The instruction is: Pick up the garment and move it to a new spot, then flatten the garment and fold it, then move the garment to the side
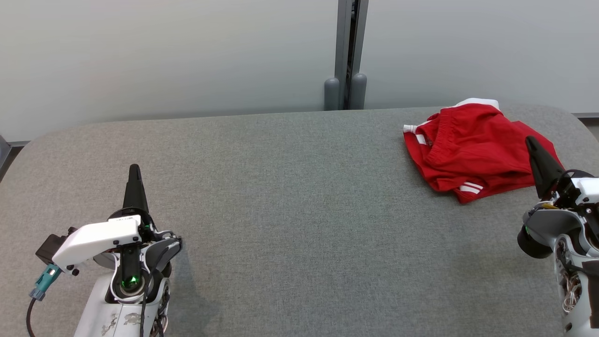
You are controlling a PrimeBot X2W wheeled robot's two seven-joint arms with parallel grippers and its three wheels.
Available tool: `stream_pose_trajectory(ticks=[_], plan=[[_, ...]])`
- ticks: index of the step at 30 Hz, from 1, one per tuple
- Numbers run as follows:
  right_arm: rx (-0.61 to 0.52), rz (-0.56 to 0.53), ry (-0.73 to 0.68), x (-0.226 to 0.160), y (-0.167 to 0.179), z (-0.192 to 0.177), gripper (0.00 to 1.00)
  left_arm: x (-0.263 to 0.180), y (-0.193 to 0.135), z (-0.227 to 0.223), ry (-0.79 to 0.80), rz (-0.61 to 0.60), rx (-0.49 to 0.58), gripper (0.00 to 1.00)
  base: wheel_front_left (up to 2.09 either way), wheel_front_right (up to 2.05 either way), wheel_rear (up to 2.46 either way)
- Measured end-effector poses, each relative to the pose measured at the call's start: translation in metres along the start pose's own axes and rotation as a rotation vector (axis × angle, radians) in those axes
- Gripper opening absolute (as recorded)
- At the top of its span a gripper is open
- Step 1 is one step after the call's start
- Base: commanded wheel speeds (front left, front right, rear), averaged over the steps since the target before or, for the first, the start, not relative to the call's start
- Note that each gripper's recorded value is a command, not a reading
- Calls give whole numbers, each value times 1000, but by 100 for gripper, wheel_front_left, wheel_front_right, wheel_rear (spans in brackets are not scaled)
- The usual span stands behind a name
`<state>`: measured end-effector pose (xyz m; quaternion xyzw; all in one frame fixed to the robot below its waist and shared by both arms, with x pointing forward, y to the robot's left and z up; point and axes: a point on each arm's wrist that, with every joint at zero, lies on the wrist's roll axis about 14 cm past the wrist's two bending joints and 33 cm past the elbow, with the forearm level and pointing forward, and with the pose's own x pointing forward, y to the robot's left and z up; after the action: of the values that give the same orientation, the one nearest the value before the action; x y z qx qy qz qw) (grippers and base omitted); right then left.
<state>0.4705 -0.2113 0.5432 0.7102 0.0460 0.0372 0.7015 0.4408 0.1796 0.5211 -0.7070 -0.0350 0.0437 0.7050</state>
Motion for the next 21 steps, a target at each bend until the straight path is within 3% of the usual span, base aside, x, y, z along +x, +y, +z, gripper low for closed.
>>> stream_pose_trajectory(ticks=[21], plan=[[0, 1, -1, 0, 0, 0, 0, 0, 0, 0, 0, 0, 0, 0, 0, 0, 0]])
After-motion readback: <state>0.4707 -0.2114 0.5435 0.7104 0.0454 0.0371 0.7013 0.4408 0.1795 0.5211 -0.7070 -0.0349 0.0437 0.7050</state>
